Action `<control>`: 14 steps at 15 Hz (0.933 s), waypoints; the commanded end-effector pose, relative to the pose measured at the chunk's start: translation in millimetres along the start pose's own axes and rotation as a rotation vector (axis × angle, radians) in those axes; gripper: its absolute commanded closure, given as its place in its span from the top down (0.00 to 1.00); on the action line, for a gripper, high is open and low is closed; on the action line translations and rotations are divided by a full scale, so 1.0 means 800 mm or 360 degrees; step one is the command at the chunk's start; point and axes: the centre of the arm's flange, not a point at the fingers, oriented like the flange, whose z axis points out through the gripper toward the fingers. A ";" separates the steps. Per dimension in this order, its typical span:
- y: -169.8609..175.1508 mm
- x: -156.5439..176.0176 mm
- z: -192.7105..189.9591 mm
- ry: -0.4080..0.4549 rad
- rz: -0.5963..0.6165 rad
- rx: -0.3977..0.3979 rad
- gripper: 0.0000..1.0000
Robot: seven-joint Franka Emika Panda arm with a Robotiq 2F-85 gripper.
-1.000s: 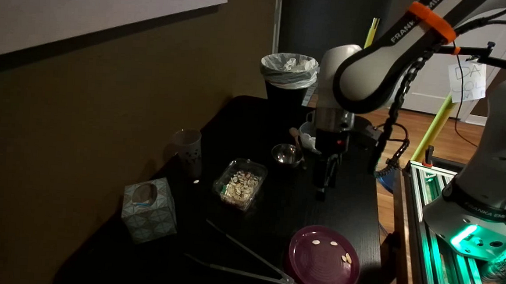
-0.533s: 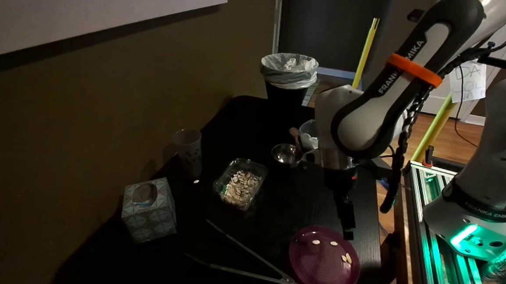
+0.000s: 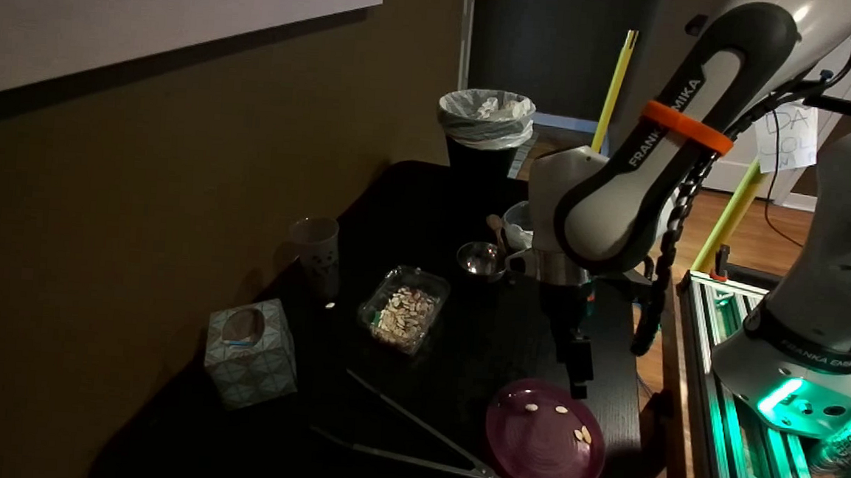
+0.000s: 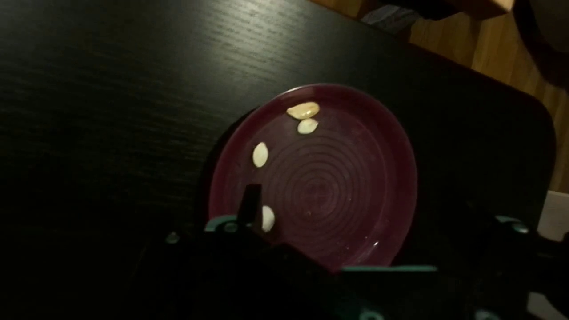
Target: Pour the contents of the maroon plate into the bin on the right
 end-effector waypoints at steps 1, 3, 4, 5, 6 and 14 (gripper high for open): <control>0.034 -0.003 0.019 0.0099 -0.0168 -0.0105 1.00; 0.050 0.000 0.025 0.0130 -0.0217 -0.0126 1.00; 0.059 0.001 0.032 0.0148 -0.0221 -0.0128 1.00; 0.066 0.003 0.039 0.0172 -0.0212 -0.0126 1.00; 0.069 0.005 0.049 0.0219 -0.0201 -0.0102 1.00; 0.070 0.024 0.087 0.0298 -0.0179 -0.0116 0.61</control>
